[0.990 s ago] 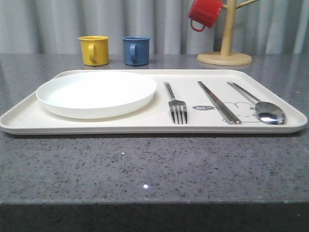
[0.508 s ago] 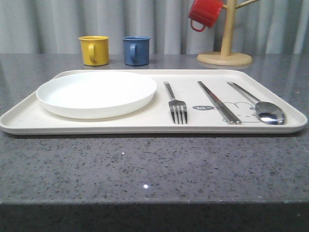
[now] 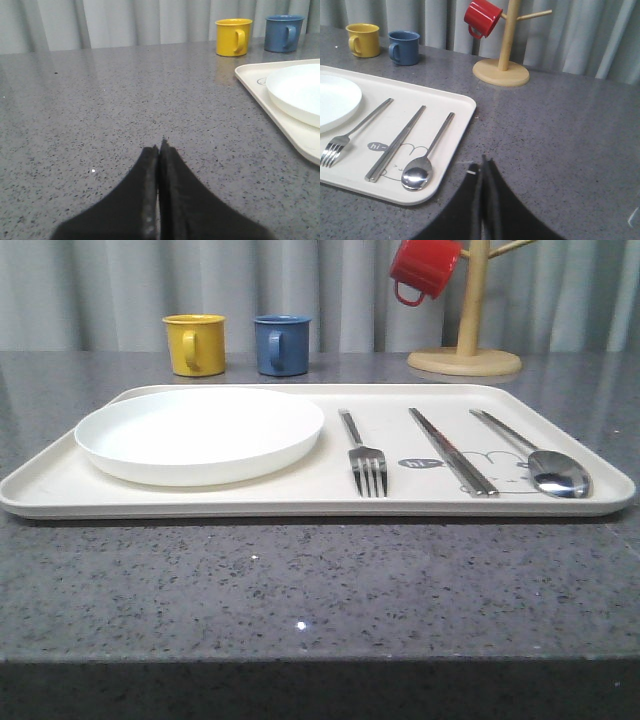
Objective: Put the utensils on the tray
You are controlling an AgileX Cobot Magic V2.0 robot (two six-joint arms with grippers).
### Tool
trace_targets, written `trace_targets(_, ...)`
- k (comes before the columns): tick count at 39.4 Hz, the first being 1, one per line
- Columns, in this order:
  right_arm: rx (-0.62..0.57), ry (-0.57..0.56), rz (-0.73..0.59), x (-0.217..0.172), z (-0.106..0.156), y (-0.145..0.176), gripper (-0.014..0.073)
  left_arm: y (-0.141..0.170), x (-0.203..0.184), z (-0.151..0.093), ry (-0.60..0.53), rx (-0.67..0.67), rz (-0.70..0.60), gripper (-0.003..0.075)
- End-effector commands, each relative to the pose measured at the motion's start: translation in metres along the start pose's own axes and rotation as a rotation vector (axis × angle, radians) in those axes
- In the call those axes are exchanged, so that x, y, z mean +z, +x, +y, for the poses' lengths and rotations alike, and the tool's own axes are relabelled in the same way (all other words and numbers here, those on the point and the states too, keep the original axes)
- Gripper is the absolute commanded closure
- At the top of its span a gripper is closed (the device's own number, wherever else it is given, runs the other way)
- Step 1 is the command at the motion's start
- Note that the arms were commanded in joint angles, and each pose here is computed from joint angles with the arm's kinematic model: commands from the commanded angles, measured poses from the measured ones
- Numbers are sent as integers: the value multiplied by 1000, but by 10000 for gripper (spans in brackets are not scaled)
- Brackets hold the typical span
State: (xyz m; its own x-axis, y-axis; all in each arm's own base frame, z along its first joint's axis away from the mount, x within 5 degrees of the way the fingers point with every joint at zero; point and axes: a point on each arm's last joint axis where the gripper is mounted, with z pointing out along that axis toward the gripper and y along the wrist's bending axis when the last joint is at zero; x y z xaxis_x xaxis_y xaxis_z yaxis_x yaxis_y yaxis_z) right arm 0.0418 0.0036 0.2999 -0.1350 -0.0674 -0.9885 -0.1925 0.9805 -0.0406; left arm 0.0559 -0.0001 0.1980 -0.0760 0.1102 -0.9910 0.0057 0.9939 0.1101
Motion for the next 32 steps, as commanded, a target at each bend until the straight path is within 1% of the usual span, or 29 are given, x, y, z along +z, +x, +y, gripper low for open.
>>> trace_targets(1,-24,9,-131,-1,1,-6,662,-7,-2,1,-17,-19,-102,738)
trace_targets(4,-12,16,-162,1,2,9,662,-7,-2,1,-17,-19,-102,738)
trace_targets(8,11,58,-203,4,3,33,662,-7,-2,1,-17,-19,-102,738)
trace_targets(12,47,117,-167,11,2,59,662,-7,-2,1,-17,-19,-102,738)
trace_targets(16,80,175,-127,19,-1,77,662,-7,-2,1,-17,-19,-102,738)
trace_targets(20,104,219,-123,25,-3,93,662,-7,-2,1,-17,-19,-102,738)
trace_targets(22,105,230,-124,27,-4,99,662,-7,-2,1,-17,-19,-102,738)
trace_targets(24,103,229,-92,27,-4,101,662,-7,-2,1,-17,-19,-102,738)
trace_targets(32,99,229,-81,27,-4,102,662,-7,-2,1,-17,-19,-102,738)
